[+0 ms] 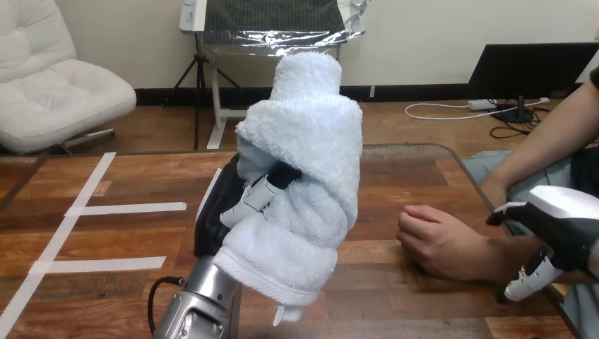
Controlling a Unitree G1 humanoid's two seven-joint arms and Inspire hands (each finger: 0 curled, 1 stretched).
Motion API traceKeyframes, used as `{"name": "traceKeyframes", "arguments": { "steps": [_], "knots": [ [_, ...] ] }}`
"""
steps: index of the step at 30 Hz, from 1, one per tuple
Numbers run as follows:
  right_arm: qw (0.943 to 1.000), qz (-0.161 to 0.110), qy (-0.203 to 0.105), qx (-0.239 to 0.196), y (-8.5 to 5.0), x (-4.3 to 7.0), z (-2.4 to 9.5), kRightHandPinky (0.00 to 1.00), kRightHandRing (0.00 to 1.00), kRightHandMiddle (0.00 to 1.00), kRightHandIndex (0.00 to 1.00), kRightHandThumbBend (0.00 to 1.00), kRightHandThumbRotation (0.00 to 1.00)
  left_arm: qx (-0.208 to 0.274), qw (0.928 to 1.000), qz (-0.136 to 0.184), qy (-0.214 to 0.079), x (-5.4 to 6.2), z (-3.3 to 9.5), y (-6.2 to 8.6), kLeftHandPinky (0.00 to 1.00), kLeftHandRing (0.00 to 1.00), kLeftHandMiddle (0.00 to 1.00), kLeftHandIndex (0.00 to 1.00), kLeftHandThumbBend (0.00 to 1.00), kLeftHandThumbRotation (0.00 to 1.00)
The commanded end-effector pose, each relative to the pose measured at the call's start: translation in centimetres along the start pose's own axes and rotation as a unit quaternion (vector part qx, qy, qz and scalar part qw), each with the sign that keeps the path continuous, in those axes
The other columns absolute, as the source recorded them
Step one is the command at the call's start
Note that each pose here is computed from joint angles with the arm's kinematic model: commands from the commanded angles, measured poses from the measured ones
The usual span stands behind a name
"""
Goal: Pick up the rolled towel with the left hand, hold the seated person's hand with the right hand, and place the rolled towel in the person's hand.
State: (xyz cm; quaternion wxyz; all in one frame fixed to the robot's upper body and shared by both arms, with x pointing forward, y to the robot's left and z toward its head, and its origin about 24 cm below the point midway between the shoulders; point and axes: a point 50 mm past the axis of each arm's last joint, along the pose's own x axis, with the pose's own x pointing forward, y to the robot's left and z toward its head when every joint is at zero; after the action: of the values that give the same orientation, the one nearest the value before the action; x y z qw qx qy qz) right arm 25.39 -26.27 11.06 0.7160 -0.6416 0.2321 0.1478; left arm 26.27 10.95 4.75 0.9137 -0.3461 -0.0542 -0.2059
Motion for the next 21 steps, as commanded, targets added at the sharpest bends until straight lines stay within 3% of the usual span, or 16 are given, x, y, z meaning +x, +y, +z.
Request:
{"name": "traceKeyframes", "arguments": {
  "steps": [1,21],
  "knots": [
    [0.9993,-0.017,0.011,-0.03,-2.5,0.3,0.5,0.9,0.95,0.94,0.88,0.8,0.0,-0.042,0.9972,-0.032,-0.052,1.7,0.3,-2.3,0.27,0.32,0.4,0.47,0.89,0.06],
    [0.9951,0.013,0.046,-0.087,-2.4,2.3,-0.1,0.9,0.95,0.95,0.89,0.8,0.02,-0.041,0.9972,-0.029,-0.055,1.4,0.5,-1.9,0.27,0.33,0.4,0.47,0.87,0.05]
  ]
}}
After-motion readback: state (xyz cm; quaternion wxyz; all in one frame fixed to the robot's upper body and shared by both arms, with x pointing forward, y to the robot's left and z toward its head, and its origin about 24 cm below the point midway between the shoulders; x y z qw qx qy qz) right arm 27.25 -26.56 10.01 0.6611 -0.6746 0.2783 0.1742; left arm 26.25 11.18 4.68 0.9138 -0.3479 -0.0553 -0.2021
